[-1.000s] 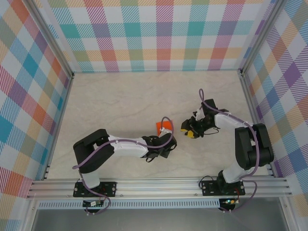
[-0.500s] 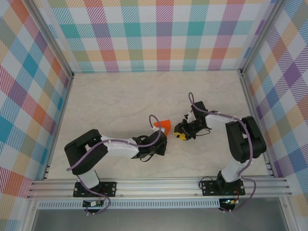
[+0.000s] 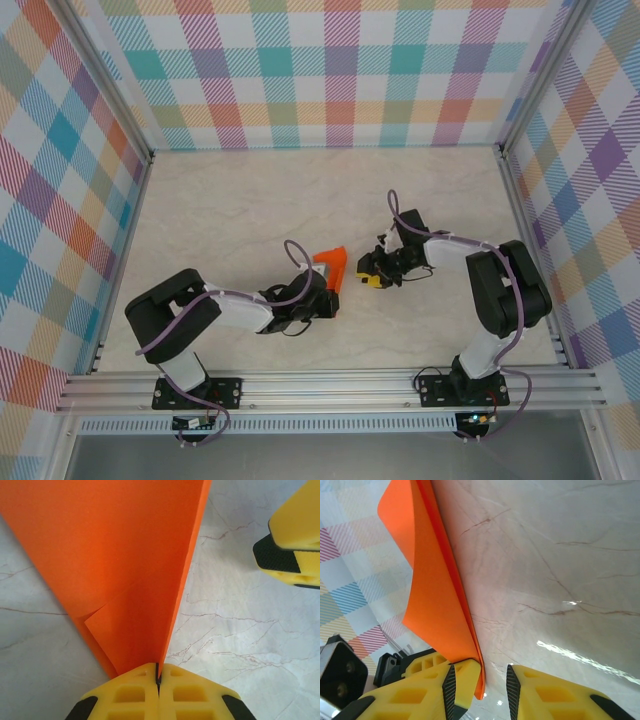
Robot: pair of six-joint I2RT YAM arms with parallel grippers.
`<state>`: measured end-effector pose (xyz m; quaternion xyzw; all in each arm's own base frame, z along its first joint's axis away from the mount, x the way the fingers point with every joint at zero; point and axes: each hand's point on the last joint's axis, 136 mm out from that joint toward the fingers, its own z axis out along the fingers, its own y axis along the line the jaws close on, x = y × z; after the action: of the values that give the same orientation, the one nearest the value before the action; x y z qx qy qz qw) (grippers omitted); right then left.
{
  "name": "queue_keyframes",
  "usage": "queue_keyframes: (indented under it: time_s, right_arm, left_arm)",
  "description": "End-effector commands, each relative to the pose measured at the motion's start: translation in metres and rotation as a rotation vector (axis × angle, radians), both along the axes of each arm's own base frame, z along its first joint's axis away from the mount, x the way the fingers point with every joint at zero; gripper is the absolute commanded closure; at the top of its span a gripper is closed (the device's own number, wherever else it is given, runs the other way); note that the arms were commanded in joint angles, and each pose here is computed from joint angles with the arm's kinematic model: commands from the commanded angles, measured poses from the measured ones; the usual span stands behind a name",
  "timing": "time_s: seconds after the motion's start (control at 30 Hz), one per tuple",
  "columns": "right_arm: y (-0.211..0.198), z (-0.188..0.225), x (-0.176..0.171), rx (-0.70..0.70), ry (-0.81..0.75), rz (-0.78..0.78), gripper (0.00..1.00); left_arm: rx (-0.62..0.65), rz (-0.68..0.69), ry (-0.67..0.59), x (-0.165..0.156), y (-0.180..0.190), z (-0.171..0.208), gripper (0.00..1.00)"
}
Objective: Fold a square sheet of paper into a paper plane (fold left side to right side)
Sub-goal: Fold the wing for the fifth time at the center of the table.
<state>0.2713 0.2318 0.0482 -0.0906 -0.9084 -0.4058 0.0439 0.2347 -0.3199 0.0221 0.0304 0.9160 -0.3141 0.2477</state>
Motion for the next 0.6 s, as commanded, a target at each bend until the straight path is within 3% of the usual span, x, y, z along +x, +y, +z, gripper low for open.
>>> queue_keyframes:
  time_s: [0.0, 0.57]
  right_arm:
    - [0.012, 0.002, 0.000, 0.045, -0.022, 0.040, 0.65]
    - [0.043, -0.010, 0.012, 0.090, -0.042, 0.074, 0.70]
  left_arm:
    - [-0.008, 0.049, 0.042, 0.001, 0.014, -0.011, 0.99]
    - [-0.019, 0.062, 0.051, 0.000, 0.017, -0.014, 1.00]
